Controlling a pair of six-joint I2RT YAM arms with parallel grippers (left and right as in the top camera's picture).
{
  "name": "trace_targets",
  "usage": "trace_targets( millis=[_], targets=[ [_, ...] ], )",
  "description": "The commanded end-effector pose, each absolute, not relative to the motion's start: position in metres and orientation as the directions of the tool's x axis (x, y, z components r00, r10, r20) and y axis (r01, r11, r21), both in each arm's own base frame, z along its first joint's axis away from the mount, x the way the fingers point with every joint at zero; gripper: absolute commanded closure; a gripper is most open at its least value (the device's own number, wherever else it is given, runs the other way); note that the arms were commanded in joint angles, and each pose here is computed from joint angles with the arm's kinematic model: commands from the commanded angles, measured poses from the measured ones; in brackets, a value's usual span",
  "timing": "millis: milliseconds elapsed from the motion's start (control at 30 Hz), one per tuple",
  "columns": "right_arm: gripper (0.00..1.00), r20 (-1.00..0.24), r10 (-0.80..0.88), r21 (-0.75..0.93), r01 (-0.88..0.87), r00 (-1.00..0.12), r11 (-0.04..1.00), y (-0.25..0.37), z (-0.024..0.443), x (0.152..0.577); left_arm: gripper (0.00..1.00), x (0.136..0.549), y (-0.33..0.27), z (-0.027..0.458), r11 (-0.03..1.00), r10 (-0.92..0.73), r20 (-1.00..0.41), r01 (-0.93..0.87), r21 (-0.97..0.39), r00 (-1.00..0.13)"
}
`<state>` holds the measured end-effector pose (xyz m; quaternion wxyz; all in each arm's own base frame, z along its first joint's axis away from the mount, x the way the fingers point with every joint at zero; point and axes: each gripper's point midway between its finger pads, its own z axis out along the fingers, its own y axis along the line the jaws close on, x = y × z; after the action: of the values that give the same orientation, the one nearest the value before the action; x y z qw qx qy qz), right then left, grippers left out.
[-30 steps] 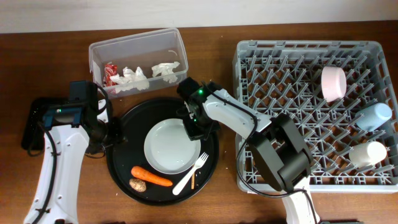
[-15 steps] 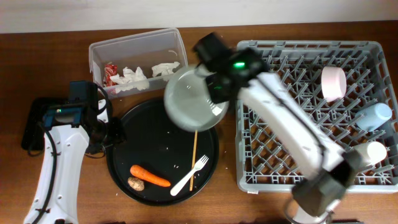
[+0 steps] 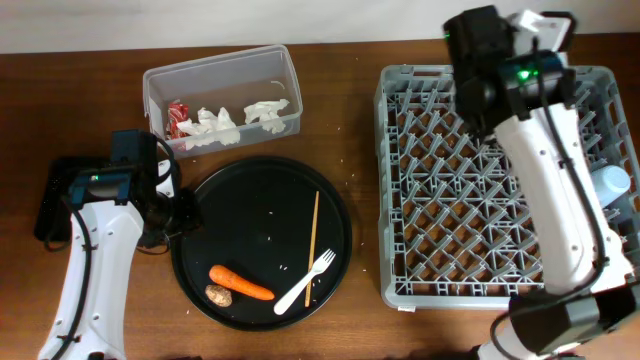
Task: Sort waste into correct bins and load items into the dishwasher rack
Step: 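Insert the white plate upright into the rack slots with the right gripper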
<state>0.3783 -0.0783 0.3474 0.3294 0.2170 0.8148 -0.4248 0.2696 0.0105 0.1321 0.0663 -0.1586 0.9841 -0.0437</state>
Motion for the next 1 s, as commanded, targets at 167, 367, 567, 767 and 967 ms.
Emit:
trace_targets(
  millis=[167, 367, 567, 767, 967],
  targets=[
    [0.96, -0.635, 0.160, -0.595, 0.611, -0.756, 0.522, -0.096, 0.287, 0.401, 0.44, 0.271, 0.011, 0.138, 0.943, -0.327, -0.133, -0.313, -0.116, -0.935],
    [0.96, -0.522, 0.166, -0.677, 0.525, -0.836, 0.516, -0.092, 0.227, 0.418, 0.44, 0.271, 0.011, 0.138, 0.943, -0.327, -0.133, -0.313, -0.116, -0.935],
    [0.96, -0.471, 0.192, -0.621, 0.479, -0.861, 0.621, -0.063, 0.189, 0.425, 0.44, 0.273, 0.011, 0.139, 0.943, -0.327, -0.141, -0.313, -0.117, -0.934],
    [0.73, -0.480, 0.090, -0.595, 0.399, -0.873, 0.698, -0.003, 0.186, 0.434, 0.44, 0.273, 0.011, 0.139, 0.943, -0.327, -0.140, -0.313, -0.118, -0.935],
    [0.63, -0.429, 0.082, -0.607, 0.355, -0.899, 0.711, 0.003, 0.187, 0.420, 0.44, 0.273, 0.011, 0.139, 0.943, -0.327, -0.139, -0.313, -0.117, -0.935]
  ],
)
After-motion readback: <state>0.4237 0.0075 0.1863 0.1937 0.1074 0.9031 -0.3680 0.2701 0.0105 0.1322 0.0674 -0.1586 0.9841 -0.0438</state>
